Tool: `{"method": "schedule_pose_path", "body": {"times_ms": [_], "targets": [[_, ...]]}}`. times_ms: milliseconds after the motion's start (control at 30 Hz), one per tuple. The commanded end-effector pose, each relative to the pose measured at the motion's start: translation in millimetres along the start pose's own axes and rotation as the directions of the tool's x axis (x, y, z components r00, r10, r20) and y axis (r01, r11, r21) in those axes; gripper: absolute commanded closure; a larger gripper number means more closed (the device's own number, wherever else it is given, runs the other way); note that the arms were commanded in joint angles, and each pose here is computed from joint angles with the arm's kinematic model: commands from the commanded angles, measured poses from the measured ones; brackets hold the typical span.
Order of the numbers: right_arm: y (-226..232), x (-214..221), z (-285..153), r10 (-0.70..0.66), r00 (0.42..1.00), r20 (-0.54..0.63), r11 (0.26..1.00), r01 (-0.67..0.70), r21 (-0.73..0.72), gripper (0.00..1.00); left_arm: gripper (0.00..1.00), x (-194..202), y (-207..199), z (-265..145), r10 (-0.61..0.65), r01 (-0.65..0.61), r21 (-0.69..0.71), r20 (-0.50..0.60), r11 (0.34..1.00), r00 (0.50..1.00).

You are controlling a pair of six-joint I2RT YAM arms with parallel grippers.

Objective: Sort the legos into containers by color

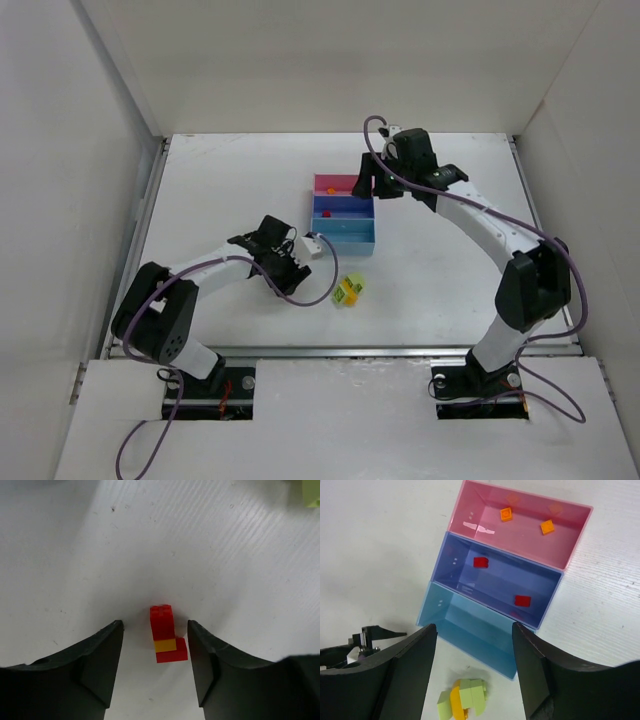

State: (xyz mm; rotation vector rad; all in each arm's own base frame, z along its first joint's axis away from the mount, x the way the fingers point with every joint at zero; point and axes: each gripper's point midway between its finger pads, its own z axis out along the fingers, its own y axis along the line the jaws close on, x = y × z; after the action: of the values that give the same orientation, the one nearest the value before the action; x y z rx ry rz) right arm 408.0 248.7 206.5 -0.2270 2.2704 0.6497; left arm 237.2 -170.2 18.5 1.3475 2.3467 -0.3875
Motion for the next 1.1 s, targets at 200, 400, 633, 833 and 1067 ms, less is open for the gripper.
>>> {"method": "schedule_pose_path", "body": {"times_ms": [200,400,633,833,1067], "targets": [[2.4,-13.2,-15.6,-0.042,0.998,0.055,0.999,0.041,0.014,0.33,0.32,-10.5,1.1,-10.0,0.02,-0.02,0.004,0.015,1.0,1.0],[1.6,-13.0,-12.1,-0.042,0.998,0.055,0.999,0.041,0.014,0.33,0.32,6.8,-2.0,-17.1,0.012,-0.012,-0.003,-0.049,1.0,0.999],[2.8,-13.8,-10.1,-0.051,0.997,0.052,0.999,0.051,0.005,0.33,0.36,8.8,-3.1,-17.5,0.01,-0.01,0.001,-0.057,1.0,0.998],[1.2,-11.4,-6.9,-0.05,0.998,0.043,0.999,0.049,0.008,0.33,0.58,15.9,-5.3,-13.0,0.003,-0.002,0.013,-0.081,1.0,0.997],[3.7,-16.6,-9.6,-0.051,0.997,0.052,0.999,0.051,0.006,0.33,0.83,17.7,-5.1,-11.3,0.013,-0.012,0.018,-0.089,1.0,0.996]]}}
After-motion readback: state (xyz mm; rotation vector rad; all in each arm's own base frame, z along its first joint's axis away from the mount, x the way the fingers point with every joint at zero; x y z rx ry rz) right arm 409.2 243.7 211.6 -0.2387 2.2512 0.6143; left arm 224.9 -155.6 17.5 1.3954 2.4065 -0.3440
